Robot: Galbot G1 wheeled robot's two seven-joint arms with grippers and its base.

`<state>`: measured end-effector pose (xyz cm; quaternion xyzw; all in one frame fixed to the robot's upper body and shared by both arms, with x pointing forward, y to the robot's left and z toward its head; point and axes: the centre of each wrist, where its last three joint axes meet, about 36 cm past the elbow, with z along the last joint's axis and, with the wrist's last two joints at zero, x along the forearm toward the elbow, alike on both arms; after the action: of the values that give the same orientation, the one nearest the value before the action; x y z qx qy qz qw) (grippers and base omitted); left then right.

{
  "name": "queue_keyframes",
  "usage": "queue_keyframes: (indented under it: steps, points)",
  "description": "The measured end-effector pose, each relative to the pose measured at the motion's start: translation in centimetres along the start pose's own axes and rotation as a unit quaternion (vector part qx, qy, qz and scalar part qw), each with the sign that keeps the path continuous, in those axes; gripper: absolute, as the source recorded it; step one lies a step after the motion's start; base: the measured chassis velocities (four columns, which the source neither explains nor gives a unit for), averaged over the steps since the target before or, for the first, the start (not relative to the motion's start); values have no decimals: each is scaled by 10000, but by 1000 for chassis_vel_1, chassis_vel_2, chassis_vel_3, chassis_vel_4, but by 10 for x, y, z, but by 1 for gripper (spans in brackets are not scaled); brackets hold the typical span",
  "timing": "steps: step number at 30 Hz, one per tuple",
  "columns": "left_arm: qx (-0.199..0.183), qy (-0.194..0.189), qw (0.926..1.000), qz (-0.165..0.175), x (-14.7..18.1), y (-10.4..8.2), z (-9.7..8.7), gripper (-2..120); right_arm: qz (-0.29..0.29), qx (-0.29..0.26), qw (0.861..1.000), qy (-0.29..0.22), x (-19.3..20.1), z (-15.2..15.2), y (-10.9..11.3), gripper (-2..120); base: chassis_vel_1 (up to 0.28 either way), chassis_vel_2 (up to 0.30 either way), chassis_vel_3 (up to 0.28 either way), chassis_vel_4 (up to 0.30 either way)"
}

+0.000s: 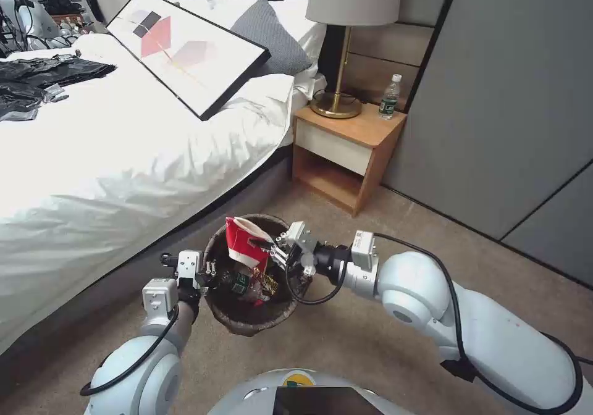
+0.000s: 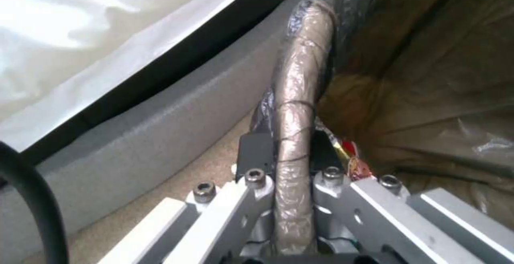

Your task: Pick up the trash bin, then pick up the garbage from the floor and place it into the trash bin.

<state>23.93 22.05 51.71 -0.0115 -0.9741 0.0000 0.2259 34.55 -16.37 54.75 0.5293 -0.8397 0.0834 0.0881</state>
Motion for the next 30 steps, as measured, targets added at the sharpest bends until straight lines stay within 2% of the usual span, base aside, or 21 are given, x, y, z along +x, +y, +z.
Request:
queue_keyframes:
  steps: [3,6,7,10,12,14,15,16,18,23,24,26,30]
  points:
    - [-1,0,10000,0,0,0,0,2,8,34,10000,74,-3,4,1,2,0,0,0,0]
    - [-1,-2,10000,2,0,0,0,2,13,74,9999,127,-6,6,4,14,0,0,0,0]
    - [-1,-2,10000,2,0,0,0,2,13,74,9999,127,-6,6,4,14,0,0,0,0]
    - [-1,-13,10000,4,0,0,-1,2,3,68,9999,151,-7,8,7,30,0,0,0,0]
    - [-1,-16,10000,4,0,0,-1,2,5,69,9999,154,-7,8,7,34,0,0,0,0]
    - [1,-25,10000,4,-1,0,-1,2,16,80,9998,153,-8,8,8,51,0,0,0,0]
    - [1,-25,10000,4,-1,0,-1,2,16,80,9998,153,-8,8,8,51,0,0,0,0]
    - [3,-30,10000,5,-1,0,-1,2,19,80,9999,150,-8,8,8,60,0,0,0,0]
    - [3,-37,10000,5,-1,0,-2,2,21,80,9999,143,-7,8,9,69,0,0,0,0]
    - [6,-44,10000,10,-1,0,-2,2,46,77,9999,120,-7,7,10,78,0,0,0,0]
    - [8,-48,10000,10,-1,0,-2,2,94,73,9999,74,-5,5,10,87,0,0,0,0]
    - [9,-54,10000,11,-1,0,-2,2,167,66,9998,-37,0,0,9,96,0,0,0,0]
    - [10,-61,10000,10,-1,0,-2,2,410,13,9987,-294,12,-9,5,100,0,0,0,0]
